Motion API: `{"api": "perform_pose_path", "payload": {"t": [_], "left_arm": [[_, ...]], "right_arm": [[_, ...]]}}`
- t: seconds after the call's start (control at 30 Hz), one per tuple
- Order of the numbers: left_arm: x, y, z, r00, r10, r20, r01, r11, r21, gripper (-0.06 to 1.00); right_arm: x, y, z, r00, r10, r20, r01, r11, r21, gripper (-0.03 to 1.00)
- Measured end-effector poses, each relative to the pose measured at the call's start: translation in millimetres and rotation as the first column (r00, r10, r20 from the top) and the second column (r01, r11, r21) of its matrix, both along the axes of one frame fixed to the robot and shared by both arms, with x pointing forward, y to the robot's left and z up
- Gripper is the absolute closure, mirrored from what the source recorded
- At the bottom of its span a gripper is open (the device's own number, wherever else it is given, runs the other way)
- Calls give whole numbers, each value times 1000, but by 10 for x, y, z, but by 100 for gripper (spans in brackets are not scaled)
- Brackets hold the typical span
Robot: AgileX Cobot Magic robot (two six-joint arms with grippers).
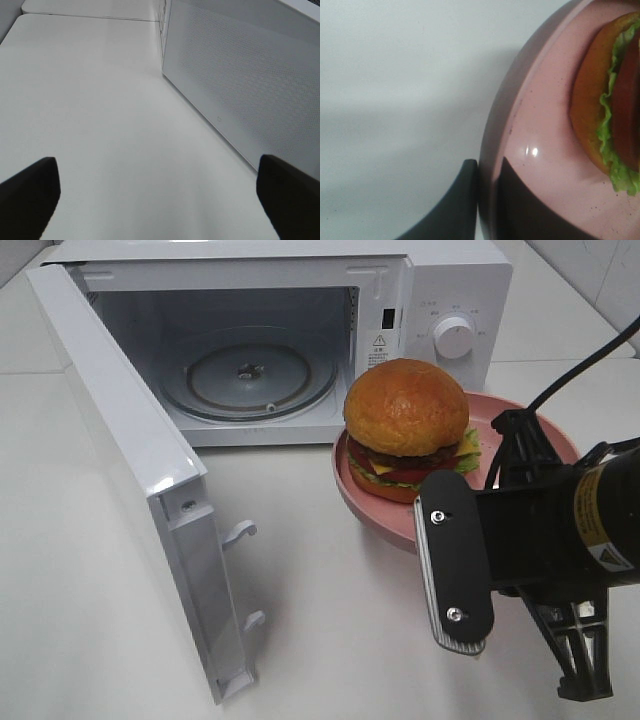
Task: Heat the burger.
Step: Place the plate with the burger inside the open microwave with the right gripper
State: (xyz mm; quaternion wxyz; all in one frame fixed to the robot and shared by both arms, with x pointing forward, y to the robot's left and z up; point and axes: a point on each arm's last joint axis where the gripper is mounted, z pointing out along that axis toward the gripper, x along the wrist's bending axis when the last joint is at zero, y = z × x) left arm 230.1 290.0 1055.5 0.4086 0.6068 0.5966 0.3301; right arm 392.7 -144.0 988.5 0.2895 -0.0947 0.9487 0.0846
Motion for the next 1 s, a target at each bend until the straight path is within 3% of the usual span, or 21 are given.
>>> {"api": "perform_pose_path", "payload": {"t": [0.47,1.0], "left_arm": [[0,0,0,1000,0,0,0,1000,0,-4],[0,0,0,1000,0,0,0,1000,0,-4]], "right_arm": [[20,58,17,973,225,45,-224,974,-33,91],[166,-60,25,958,281,60,-279,959,-50,90]]}}
